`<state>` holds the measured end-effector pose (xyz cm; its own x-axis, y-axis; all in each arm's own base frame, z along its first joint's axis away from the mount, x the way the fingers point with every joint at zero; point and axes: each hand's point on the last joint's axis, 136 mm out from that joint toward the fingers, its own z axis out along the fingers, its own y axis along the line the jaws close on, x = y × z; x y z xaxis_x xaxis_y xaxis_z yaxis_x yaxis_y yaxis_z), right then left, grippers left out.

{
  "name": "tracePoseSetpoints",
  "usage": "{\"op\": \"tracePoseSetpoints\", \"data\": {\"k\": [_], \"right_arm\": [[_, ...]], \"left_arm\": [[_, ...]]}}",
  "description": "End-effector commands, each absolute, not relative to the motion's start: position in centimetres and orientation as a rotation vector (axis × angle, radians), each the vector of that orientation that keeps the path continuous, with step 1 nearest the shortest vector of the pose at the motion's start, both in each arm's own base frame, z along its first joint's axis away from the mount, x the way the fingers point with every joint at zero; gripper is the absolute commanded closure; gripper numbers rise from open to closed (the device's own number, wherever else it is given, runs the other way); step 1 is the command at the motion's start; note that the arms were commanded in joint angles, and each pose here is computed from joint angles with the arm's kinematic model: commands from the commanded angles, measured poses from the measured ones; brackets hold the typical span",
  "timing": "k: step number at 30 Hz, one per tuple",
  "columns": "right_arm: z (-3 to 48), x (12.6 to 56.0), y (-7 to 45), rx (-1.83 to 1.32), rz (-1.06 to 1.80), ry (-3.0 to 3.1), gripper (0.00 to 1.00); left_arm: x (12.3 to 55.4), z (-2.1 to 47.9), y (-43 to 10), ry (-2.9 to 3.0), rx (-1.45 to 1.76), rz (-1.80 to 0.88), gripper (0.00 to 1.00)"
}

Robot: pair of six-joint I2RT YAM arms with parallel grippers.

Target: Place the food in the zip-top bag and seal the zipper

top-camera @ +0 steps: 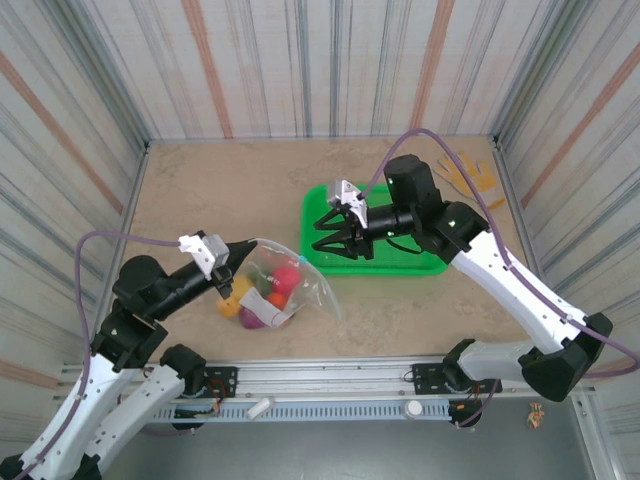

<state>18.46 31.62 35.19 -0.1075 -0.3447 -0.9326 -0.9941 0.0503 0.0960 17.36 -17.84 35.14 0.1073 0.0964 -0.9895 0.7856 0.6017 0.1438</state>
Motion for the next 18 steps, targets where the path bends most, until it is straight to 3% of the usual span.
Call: {"op": "tracePoseSetpoints", "data": {"k": [1, 11, 18], "right_arm": [[33.9, 17.3, 32.4, -1.396, 1.189, 1.653, 0.50], [33.0, 16.1, 33.4, -1.420, 1.246, 1.733, 0.50], [31.6, 17.4, 33.0, -1.399, 1.189, 1.796, 0.67]], "left_arm": [[16.9, 36.5, -17.9, 1.336, 0.806, -0.622, 1.00], [17.1, 35.7, -18.1, 1.347, 0.812, -0.633, 1.00], [17.1, 35.7, -18.2, 1.341, 0.811, -0.642, 1.00]]}}
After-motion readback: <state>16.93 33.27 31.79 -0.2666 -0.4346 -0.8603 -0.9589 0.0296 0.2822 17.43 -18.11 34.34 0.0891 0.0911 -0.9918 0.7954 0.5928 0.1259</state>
